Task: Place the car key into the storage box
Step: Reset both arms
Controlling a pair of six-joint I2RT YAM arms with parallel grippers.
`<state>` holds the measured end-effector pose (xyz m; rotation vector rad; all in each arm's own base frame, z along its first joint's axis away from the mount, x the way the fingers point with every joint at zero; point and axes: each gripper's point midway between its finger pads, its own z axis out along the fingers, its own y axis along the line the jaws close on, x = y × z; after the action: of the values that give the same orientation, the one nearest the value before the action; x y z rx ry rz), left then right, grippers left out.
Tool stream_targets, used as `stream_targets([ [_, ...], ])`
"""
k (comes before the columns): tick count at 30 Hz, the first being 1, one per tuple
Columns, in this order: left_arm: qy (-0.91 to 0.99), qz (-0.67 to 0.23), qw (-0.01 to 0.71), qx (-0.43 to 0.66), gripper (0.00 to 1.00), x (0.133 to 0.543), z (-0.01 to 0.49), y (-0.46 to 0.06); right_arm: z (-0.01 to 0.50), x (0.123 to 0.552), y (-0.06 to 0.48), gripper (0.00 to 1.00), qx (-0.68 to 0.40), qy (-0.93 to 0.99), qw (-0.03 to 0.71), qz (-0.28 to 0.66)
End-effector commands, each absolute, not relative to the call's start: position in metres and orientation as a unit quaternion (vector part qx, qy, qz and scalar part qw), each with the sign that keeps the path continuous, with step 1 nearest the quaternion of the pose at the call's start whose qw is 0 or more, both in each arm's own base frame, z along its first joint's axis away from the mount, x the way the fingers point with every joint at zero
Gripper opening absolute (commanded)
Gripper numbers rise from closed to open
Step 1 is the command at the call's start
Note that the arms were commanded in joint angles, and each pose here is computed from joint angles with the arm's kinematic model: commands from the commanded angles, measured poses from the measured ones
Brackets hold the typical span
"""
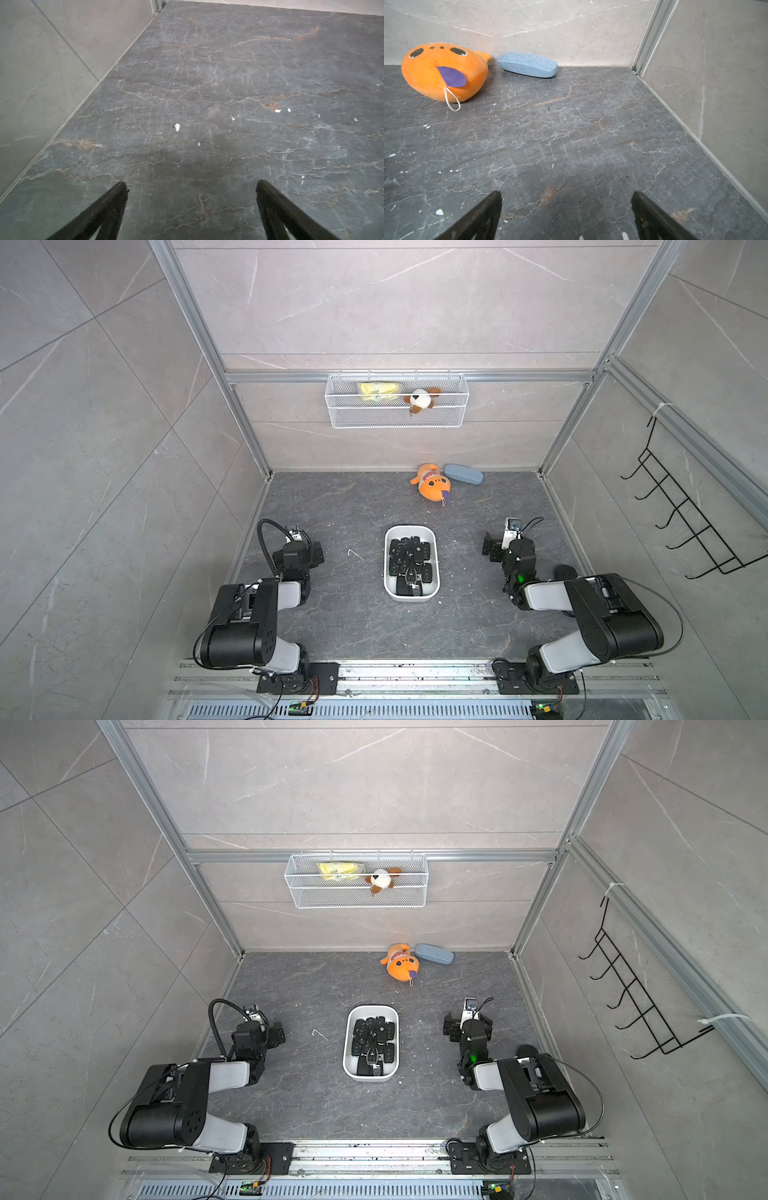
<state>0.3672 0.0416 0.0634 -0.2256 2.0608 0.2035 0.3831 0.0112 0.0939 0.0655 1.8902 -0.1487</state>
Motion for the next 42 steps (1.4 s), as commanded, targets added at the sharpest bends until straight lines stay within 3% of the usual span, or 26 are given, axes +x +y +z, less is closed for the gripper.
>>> stream_targets([
  [1, 0.824, 0.07, 0.558, -0.069, 1.0, 0.381, 0.087, 0.036, 0.096, 0.384, 0.013, 1.0, 0.024, 0.807, 0.587, -0.06],
  [38, 0.824, 0.066, 0.56, -0.06, 1.0, 0.382, 0.087, 0.033, 0.097, 0.385, 0.014, 1.0, 0.022, 0.805, 0.59, -0.057],
  [42, 0.823, 0.065, 0.56, -0.06, 1.0, 0.382, 0.088, 0.033, 0.097, 0.377, 0.061, 1.0, -0.111, 0.798, 0.589, 0.07],
])
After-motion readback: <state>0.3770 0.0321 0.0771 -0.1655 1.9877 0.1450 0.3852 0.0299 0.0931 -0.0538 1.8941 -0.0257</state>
